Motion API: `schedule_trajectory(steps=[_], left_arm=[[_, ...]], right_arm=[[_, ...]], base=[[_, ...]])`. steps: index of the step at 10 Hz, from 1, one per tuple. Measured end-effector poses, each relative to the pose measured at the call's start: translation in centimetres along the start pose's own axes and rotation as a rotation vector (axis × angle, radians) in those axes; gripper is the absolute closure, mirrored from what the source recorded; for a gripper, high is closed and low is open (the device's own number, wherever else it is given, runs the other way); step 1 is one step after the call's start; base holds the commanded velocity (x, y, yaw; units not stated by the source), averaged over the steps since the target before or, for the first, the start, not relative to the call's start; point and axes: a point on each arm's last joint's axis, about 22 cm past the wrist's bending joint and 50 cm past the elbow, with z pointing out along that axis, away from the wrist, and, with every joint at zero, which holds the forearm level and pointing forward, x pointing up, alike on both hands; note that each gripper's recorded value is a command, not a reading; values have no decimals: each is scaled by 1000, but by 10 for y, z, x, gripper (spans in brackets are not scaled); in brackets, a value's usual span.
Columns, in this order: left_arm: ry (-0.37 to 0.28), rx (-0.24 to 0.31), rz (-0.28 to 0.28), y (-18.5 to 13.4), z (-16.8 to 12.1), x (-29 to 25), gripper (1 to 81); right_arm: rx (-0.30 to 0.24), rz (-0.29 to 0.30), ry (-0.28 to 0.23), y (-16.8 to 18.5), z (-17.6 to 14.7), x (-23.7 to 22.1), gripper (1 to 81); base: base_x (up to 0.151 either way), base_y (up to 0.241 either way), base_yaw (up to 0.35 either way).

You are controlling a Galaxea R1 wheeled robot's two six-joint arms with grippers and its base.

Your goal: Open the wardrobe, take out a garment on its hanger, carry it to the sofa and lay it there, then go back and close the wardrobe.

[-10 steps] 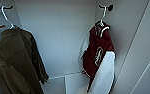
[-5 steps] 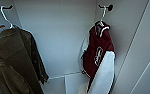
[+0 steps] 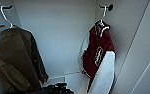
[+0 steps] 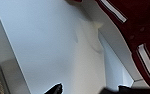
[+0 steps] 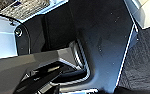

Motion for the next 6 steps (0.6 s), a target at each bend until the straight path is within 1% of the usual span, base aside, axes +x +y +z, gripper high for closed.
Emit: schedule_trajectory(steps=[2,3,4,6], left_arm=[[-3,38,-19,-5,-10,26,10],[5,38,-25,4,-12,43,10],[25,33,-19,16,-16,67,10],[77,22,1,43,-33,124,10]], right_arm=[[0,1,0,0,0,0,10],[0,1,-1,0,0,0,10],[0,1,-1,0,0,0,10],[-1,1,-1,0,0,1,10]], base=[[0,0,0],[0,0,0],[0,0,0],[0,0,0]])
